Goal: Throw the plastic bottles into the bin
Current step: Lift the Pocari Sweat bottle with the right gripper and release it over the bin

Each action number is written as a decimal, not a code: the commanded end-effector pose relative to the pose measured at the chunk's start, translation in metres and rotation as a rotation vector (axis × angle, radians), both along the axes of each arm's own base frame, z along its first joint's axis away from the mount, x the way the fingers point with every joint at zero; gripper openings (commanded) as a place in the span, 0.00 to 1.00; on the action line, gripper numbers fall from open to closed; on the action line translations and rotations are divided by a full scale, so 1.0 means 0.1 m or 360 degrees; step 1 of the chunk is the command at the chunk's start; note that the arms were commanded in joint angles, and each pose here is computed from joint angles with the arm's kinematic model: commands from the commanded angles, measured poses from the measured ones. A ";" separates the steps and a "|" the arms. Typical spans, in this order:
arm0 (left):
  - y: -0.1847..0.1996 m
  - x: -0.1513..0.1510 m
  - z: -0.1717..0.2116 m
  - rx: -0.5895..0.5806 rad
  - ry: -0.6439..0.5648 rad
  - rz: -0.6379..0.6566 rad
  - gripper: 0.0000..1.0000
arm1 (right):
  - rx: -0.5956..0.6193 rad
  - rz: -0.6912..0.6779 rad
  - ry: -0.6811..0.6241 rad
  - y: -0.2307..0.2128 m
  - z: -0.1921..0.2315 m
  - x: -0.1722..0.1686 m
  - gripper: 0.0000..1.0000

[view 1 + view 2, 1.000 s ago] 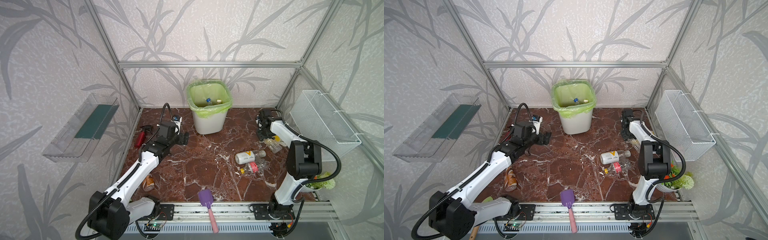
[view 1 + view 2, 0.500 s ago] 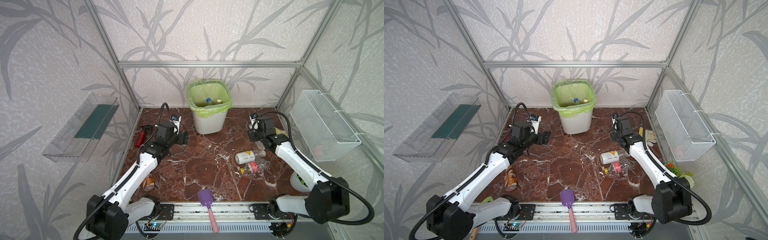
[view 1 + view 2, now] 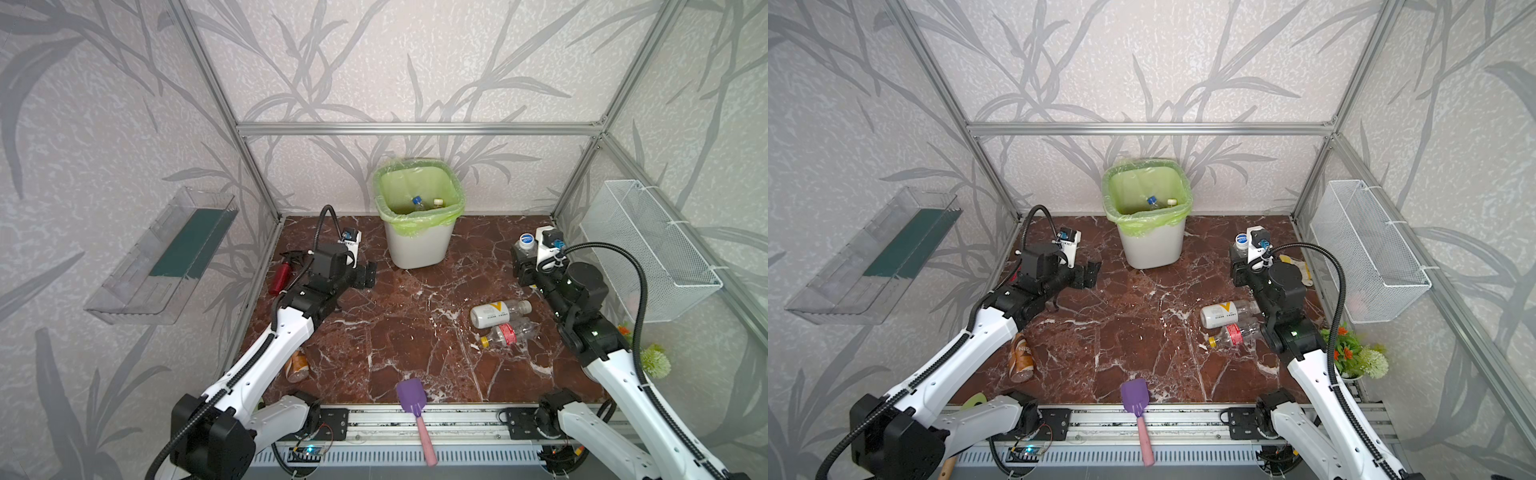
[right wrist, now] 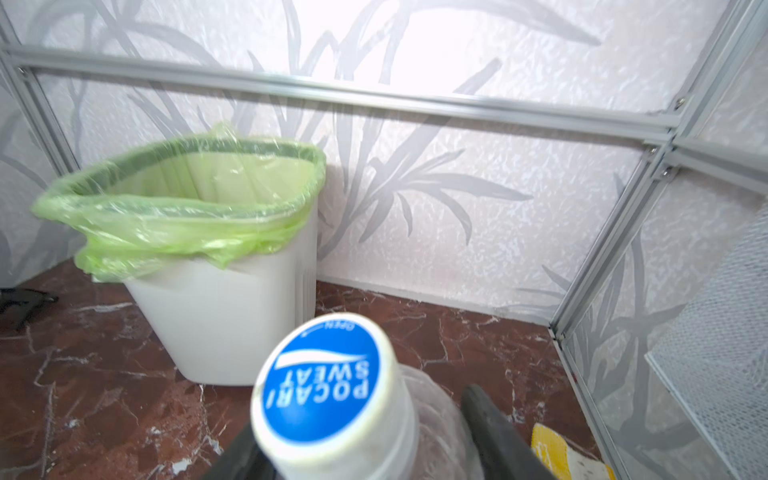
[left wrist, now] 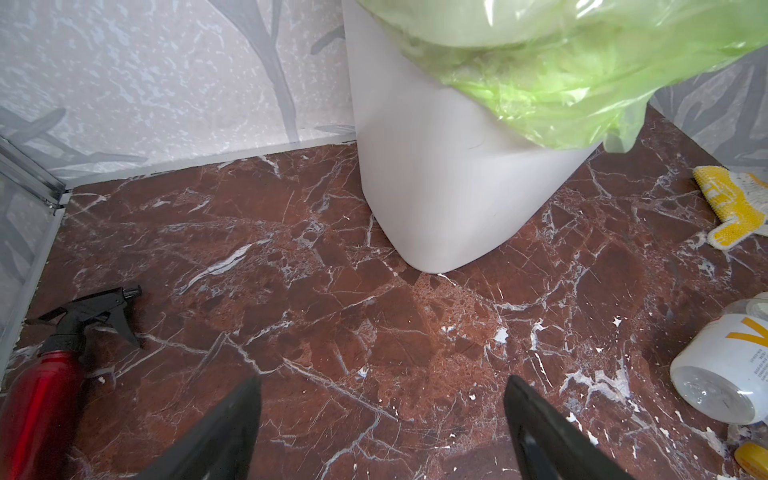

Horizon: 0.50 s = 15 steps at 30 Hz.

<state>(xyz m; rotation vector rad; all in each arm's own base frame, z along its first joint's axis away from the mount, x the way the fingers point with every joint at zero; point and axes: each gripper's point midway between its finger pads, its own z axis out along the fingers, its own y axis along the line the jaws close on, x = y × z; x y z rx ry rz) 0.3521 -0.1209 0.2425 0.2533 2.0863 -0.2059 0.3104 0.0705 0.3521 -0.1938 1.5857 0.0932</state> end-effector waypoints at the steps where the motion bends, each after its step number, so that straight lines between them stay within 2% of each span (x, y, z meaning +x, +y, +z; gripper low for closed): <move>1: 0.03 -0.01 0.12 -0.0023 -0.0057 0.0016 0.90 | 0.0007 0.0025 -0.0145 -0.01 0.20 -0.17 0.58; 8: 0.07 -0.03 0.15 -0.0016 -0.0085 0.0037 0.90 | 0.0009 0.0051 -0.0292 -0.08 0.39 -0.53 0.58; 11: 0.07 -0.03 0.15 -0.0021 -0.0080 0.0037 0.90 | 0.0020 0.0118 -0.0303 -0.02 0.43 -0.59 0.58; 15: 0.07 -0.02 0.16 -0.0021 -0.0087 0.0045 0.90 | 0.0105 0.0263 -0.0382 0.16 0.78 -0.50 0.57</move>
